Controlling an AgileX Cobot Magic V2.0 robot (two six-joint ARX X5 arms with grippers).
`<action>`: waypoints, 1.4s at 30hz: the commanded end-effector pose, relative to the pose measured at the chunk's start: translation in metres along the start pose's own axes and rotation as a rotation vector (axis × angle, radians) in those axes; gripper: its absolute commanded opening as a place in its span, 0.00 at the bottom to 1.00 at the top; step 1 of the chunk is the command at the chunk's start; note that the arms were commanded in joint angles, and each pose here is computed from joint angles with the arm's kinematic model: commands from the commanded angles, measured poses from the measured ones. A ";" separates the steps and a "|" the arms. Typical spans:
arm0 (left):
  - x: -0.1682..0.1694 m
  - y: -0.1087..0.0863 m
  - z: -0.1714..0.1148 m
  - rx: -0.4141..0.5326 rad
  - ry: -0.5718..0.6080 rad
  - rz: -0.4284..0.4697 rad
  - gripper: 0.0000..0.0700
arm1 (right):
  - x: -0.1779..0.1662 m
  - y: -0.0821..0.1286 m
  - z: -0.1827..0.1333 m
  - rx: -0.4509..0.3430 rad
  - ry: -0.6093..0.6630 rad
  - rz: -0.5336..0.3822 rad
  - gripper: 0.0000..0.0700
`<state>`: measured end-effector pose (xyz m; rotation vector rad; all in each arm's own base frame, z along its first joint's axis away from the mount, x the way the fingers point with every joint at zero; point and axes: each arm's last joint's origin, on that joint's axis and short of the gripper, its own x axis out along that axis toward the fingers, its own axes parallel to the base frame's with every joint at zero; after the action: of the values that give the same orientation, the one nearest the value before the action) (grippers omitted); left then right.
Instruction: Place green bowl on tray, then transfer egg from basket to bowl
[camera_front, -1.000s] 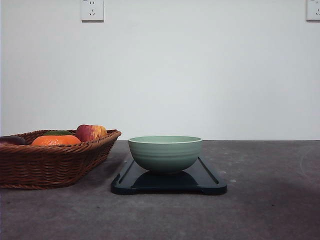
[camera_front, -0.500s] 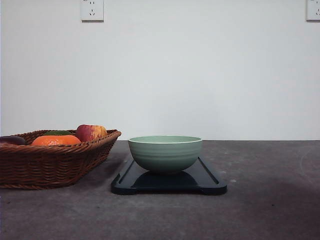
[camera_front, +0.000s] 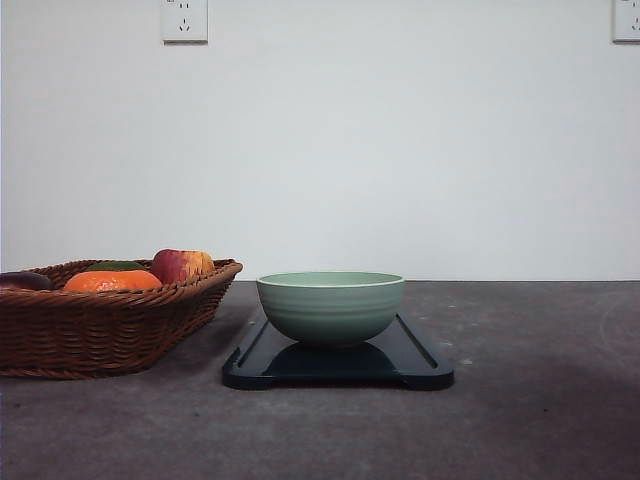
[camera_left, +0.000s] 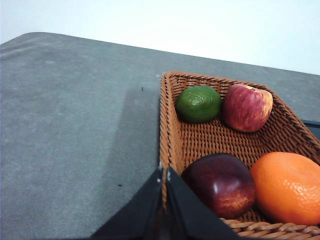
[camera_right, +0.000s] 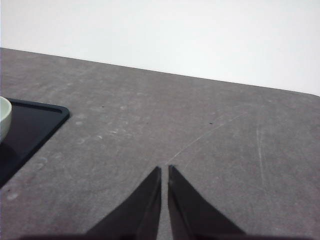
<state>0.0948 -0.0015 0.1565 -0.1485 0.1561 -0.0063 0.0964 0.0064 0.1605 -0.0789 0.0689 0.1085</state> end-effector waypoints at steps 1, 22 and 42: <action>0.002 0.001 -0.006 0.003 0.022 0.004 0.00 | 0.000 0.000 0.000 0.000 -0.007 -0.002 0.02; 0.002 0.001 -0.006 0.003 0.022 0.004 0.00 | 0.000 0.000 0.000 0.000 -0.007 -0.002 0.02; 0.002 0.001 -0.006 0.003 0.022 0.004 0.00 | 0.000 0.000 0.000 0.000 -0.007 -0.002 0.02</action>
<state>0.0948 -0.0015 0.1565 -0.1485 0.1561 -0.0063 0.0964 0.0064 0.1605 -0.0789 0.0689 0.1085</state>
